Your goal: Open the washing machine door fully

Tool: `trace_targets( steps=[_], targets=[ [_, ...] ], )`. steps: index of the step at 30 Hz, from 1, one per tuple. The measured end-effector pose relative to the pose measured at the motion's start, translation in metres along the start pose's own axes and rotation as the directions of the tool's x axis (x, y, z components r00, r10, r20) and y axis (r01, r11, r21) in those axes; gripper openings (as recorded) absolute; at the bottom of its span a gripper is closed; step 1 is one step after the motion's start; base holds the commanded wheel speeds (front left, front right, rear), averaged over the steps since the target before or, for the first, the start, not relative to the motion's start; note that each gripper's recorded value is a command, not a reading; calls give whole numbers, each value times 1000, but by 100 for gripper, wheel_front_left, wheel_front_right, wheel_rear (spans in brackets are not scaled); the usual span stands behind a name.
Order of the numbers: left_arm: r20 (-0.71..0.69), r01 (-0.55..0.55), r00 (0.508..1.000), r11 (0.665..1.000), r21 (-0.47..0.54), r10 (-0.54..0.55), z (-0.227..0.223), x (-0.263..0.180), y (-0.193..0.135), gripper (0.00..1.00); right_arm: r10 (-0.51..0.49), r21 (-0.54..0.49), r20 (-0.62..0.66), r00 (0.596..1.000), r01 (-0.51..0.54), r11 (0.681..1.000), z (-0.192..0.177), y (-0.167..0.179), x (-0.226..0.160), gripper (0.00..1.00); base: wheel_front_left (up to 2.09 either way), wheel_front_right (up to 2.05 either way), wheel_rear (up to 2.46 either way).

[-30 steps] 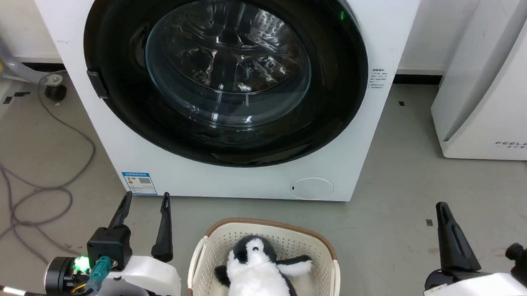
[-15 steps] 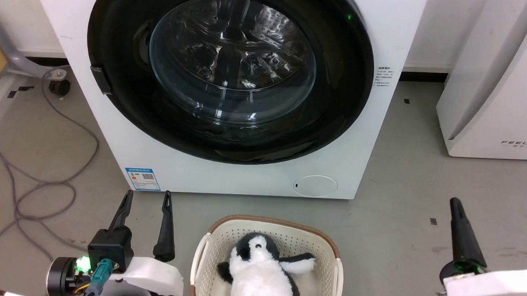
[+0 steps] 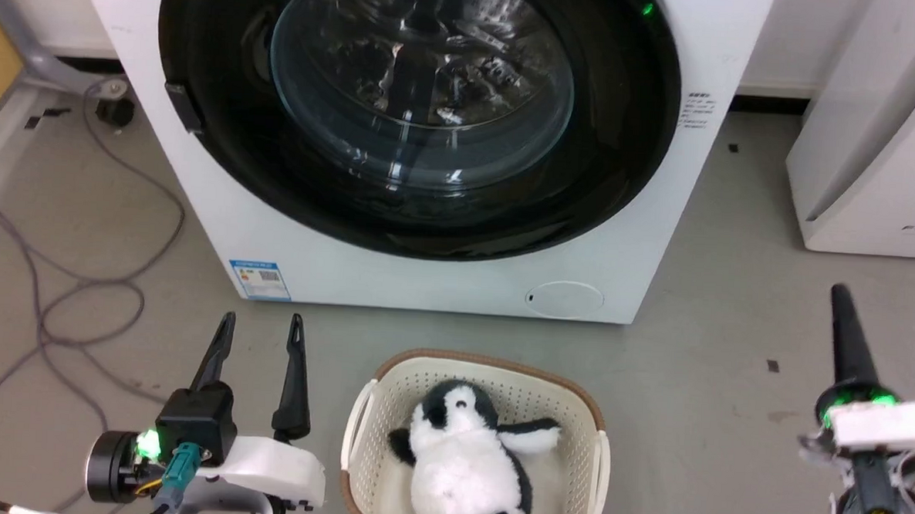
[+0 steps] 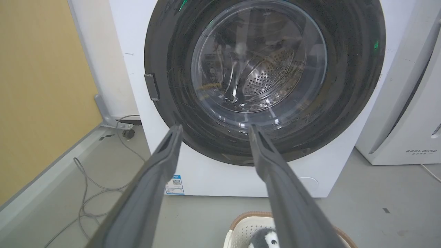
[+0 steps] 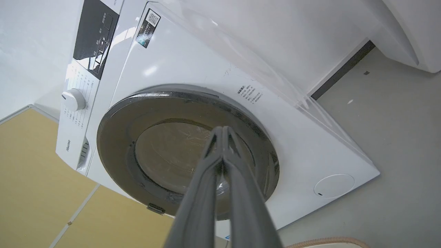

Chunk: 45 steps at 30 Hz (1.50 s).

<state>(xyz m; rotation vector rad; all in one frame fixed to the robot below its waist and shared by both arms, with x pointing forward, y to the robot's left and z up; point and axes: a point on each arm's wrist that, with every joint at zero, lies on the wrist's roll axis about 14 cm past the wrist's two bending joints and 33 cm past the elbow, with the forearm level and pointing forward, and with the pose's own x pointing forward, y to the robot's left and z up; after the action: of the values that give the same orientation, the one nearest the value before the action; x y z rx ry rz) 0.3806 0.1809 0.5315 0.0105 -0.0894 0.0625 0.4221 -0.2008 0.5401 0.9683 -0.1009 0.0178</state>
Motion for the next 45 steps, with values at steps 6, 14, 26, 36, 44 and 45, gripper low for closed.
trace_targets(
  steps=[6,14,26,36,44,45],
  targets=[
    [2,-11,1000,1000,4,11,-3,7,3,100,2,65,0,1000,-2,998,4,-1,29,0,0,0,0],
    [5,-23,1000,1000,10,23,-7,19,4,100,-7,174,-29,1000,12,985,1,-7,69,0,0,0,0],
    [-4,-54,999,998,15,54,-20,36,8,100,19,264,-73,997,1,964,-11,-4,136,0,0,0,0],
    [-19,-81,996,996,25,82,-34,49,13,100,72,315,-146,987,-23,949,-35,9,193,0,0,0,0],
    [-23,-100,995,995,28,101,-42,55,16,100,111,336,-228,967,-29,942,-65,20,221,0,0,0,0],
    [-24,-105,994,994,30,106,-42,55,17,100,112,347,-230,967,-26,938,-68,20,223,0,0,0,0]
  ],
)
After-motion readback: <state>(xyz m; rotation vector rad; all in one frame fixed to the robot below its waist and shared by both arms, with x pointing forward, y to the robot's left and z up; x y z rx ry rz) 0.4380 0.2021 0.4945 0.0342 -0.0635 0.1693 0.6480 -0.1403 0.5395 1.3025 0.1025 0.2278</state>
